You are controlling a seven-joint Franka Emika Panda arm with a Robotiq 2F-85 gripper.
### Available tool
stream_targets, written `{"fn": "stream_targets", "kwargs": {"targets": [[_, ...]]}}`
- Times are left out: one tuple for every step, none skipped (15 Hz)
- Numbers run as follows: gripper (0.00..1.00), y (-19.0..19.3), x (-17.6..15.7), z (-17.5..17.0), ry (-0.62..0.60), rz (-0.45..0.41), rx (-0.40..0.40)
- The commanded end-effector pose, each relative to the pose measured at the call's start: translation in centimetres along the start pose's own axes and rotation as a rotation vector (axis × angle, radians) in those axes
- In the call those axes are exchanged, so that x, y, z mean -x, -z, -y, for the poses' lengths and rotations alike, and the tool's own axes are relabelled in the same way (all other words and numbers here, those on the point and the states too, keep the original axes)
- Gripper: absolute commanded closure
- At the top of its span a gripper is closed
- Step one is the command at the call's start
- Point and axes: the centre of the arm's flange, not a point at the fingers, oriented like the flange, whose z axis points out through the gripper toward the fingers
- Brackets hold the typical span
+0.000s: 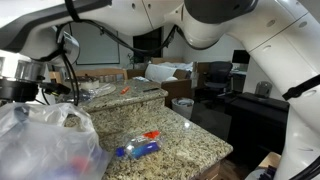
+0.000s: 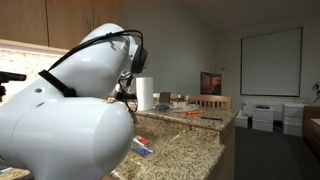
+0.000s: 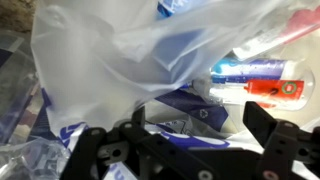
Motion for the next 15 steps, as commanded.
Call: {"fn": "stream_targets", "kwargs": {"targets": [[0.0, 3.0, 2.0, 3.7, -0.036, 0.037, 0.028], [0.0, 3.7, 2.6, 4.3, -0.052, 0.046, 0.037], [0.0, 4.4, 3.5, 5.1, -0.062, 0.052, 0.046], [0.0, 5.0, 4.1, 5.6, -0.073, 0.058, 0.052], [0.0, 5.6, 4.9, 6.3, -0.08, 0.064, 0.06], [0.0, 6.2, 5.7, 6.8, -0.09, 0.071, 0.067], [0.0, 6.8, 6.6, 7.4, -0.1, 0.08, 0.072], [0.0, 7.5, 7.6, 8.0, -0.113, 0.084, 0.08], [0.0, 8.1, 8.7, 8.6, -0.127, 0.083, 0.083], [0.0, 8.8, 9.8, 9.1, -0.146, 0.082, 0.089], [0.0, 9.5, 11.1, 9.7, -0.165, 0.08, 0.094], [0.0, 10.2, 12.2, 10.3, -0.184, 0.08, 0.099], [0.0, 10.9, 13.5, 10.9, -0.208, 0.083, 0.106], [0.0, 11.6, 14.8, 11.6, -0.226, 0.082, 0.108], [0.0, 12.0, 15.9, 12.1, -0.243, 0.082, 0.106]]}}
